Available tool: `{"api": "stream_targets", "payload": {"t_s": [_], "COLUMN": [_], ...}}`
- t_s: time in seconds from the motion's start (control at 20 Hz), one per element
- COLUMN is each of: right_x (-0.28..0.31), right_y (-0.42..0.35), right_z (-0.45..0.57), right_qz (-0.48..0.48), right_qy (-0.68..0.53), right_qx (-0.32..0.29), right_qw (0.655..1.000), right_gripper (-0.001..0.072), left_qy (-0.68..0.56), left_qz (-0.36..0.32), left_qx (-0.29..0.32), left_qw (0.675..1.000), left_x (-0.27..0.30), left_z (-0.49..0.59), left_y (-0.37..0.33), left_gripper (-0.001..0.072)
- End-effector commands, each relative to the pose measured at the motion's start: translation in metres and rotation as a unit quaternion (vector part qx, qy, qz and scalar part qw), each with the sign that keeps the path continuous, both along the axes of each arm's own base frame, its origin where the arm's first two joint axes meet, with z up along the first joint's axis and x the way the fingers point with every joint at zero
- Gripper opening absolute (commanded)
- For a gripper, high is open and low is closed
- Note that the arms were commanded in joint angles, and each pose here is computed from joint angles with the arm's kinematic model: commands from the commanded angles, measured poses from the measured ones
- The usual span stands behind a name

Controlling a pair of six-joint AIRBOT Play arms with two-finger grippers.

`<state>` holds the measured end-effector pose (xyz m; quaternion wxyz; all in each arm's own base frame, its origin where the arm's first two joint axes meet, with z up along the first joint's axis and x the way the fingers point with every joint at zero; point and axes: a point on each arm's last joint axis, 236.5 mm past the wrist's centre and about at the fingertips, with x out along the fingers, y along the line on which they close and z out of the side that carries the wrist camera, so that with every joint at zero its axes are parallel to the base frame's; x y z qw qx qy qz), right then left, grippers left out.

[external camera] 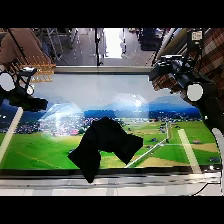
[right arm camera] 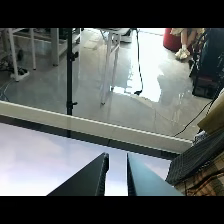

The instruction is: Fold the clothes and pants, and hang the long-sleeved shirts on hangers.

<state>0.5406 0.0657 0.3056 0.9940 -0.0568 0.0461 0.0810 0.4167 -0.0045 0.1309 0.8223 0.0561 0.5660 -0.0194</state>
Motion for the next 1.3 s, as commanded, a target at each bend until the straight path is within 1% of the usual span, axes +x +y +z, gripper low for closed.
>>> {"api": "stream_targets", "payload": {"t_s": [0.0,0.4,0.5,0.65,0.7,0.75,0.8,0.85,0.9,0.95,1.0,1.05,1.1,1.15,1.2,1.25], "right_x": [0.0,0.0,0.0,0.0,-0.001,-0.002,-0.002,-0.002,-0.004,-0.009,-0.015,-0.023,-0.035,-0.051,-0.068,-0.087], "right_y": [0.0,0.0,0.0,0.001,0.003,0.01,0.013,0.014,0.018,0.024,0.026,0.023,0.014,-0.001,-0.018,-0.032], "right_z": [0.0,0.0,0.0,0.0,0.001,0.002,0.003,0.003,0.001,-0.004,-0.01,-0.023,-0.038,-0.056,-0.071,-0.084], "right_qz": [0.0,0.0,0.0,0.001,0.004,0.011,0.014,0.016,0.02,0.029,0.035,0.039,0.045,0.055,0.061,0.062], "right_qy": [0.0,0.0,0.0,0.0,0.004,0.01,0.012,0.012,0.024,0.047,0.072,0.112,0.156,0.203,0.253,0.304], "right_qx": [0.0,0.0,0.0,0.005,0.028,0.077,0.093,0.097,0.132,0.151,0.143,0.113,0.047,-0.03,-0.072,-0.072], "right_qw": [1.0,1.0,1.0,1.0,1.0,0.997,0.995,0.995,0.991,0.987,0.987,0.986,0.986,0.977,0.963,0.948], "right_gripper": [0.0164,0.0164,0.0164,0.0164,0.0164,0.0164,0.0164,0.0164,0.0164,0.0164,0.015,0.0149,0.0148,0.0155,0.0173,0.0167], "left_qy": [0.0,-0.002,-0.034,-0.07,-0.072,-0.069,-0.063,-0.058,-0.05,-0.045,-0.04,-0.036,-0.036,-0.038,-0.042,-0.047], "left_qz": [0.0,0.0,-0.003,-0.01,-0.008,-0.008,-0.009,-0.011,-0.014,-0.015,-0.022,-0.032,-0.057,-0.092,-0.136,-0.188], "left_qx": [0.0,-0.001,-0.005,-0.028,-0.031,-0.037,-0.042,-0.047,-0.06,-0.079,-0.105,-0.134,-0.172,-0.216,-0.261,-0.291], "left_qw": [1.0,1.0,0.999,0.997,0.997,0.997,0.997,0.997,0.997,0.996,0.993,0.99,0.983,0.971,0.955,0.937], "left_x": [0.0,0.001,0.015,0.03,0.032,0.031,0.028,0.026,0.022,0.02,0.018,0.015,0.012,0.009,0.003,-0.006], "left_z": [0.0,0.0,0.006,0.014,0.013,0.013,0.011,0.011,0.009,0.009,0.01,0.012,0.018,0.026,0.037,0.044], "left_y": [0.0,-0.001,-0.003,-0.014,-0.015,-0.018,-0.02,-0.023,-0.029,-0.038,-0.05,-0.064,-0.085,-0.109,-0.135,-0.16], "left_gripper": [0.001,0.001,0.001,0.001,0.0011,0.0014,0.0053,0.0255,0.061,0.069,0.0705,0.0707,0.0709,0.071,0.0709,0.0709]}}
